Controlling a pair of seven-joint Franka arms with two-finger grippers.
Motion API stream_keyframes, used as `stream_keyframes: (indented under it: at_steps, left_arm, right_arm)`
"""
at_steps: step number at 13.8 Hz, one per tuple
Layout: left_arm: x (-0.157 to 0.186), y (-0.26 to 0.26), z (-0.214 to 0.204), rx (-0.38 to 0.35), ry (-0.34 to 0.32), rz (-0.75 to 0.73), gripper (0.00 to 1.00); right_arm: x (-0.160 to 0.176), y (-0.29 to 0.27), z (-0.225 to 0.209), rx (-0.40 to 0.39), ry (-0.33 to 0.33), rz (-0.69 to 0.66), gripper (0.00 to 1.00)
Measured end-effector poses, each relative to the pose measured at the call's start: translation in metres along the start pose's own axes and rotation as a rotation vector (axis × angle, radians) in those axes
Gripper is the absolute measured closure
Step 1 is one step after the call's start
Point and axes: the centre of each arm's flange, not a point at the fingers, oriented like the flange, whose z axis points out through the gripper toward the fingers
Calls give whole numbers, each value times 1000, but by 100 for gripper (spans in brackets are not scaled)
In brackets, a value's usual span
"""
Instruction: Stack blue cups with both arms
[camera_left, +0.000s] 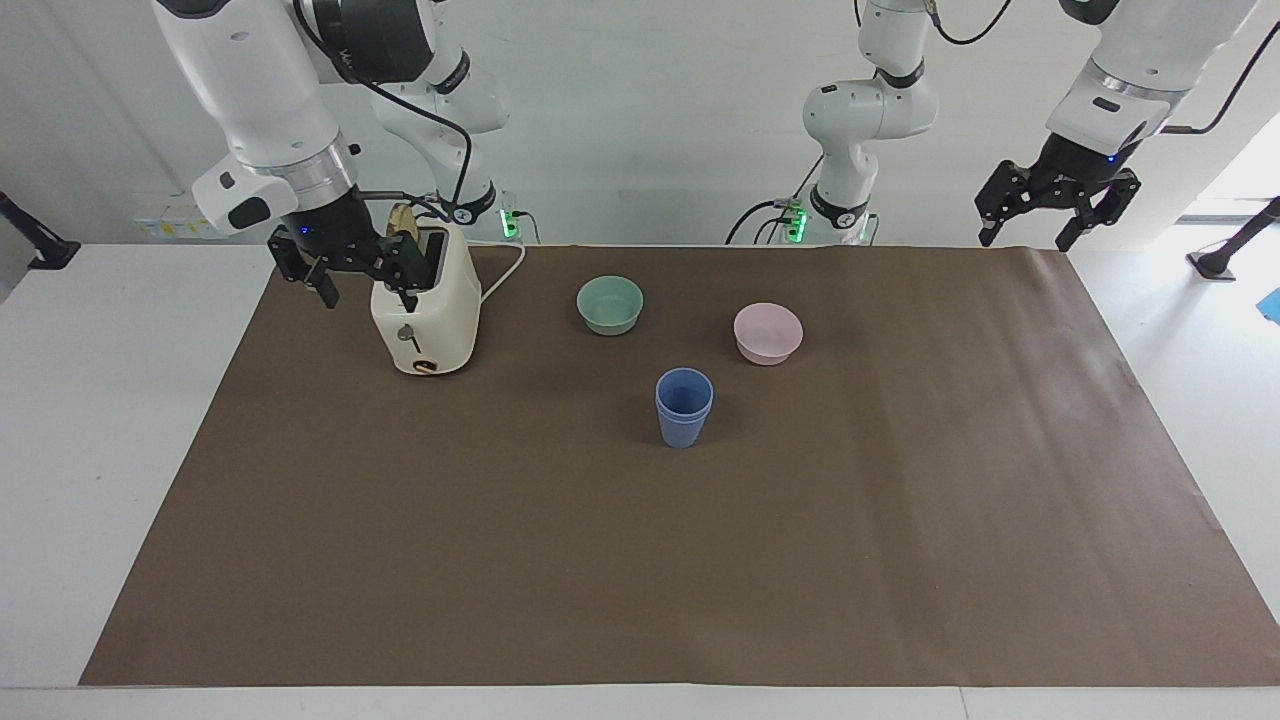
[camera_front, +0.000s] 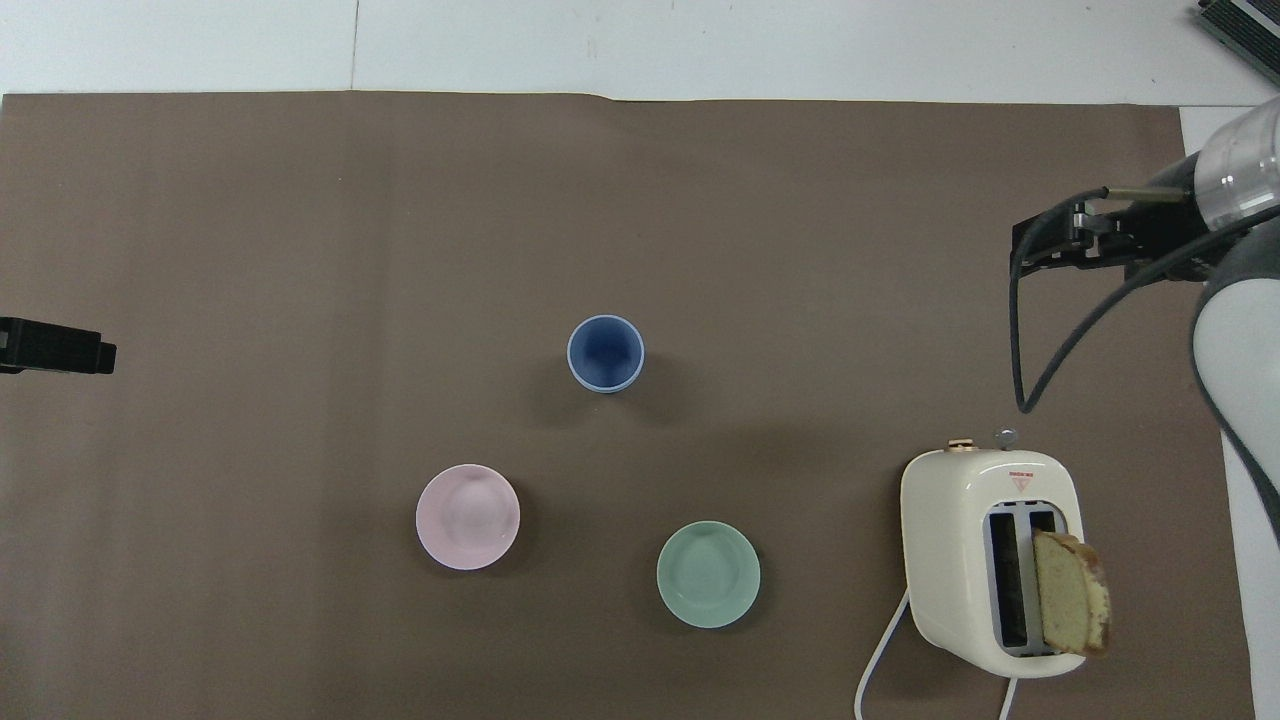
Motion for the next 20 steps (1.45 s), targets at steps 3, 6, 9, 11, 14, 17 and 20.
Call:
stream_keyframes:
  at_steps: [3, 6, 9, 11, 14, 17, 20]
  left_arm:
    - [0, 0, 0, 0, 0, 0, 0]
    - [0, 0, 0, 0, 0, 0, 0]
    - [0, 0, 0, 0, 0, 0, 0]
    - [0, 0, 0, 0, 0, 0, 0]
    - [0, 0, 0, 0, 0, 0, 0]
    - [0, 0, 0, 0, 0, 0, 0]
    - [0, 0, 0, 0, 0, 0, 0]
  right_arm:
    - [-10, 3, 2, -3, -12, -3, 0]
    - [-11, 15, 4, -5, -20, 17, 0]
    - [-10, 22, 6, -6, -23, 27, 0]
    - [-10, 23, 6, -6, -23, 29, 0]
    - [-10, 25, 6, -6, -23, 32, 0]
    - [-10, 25, 6, -6, -22, 32, 0]
    - [-10, 25, 6, -6, -22, 32, 0]
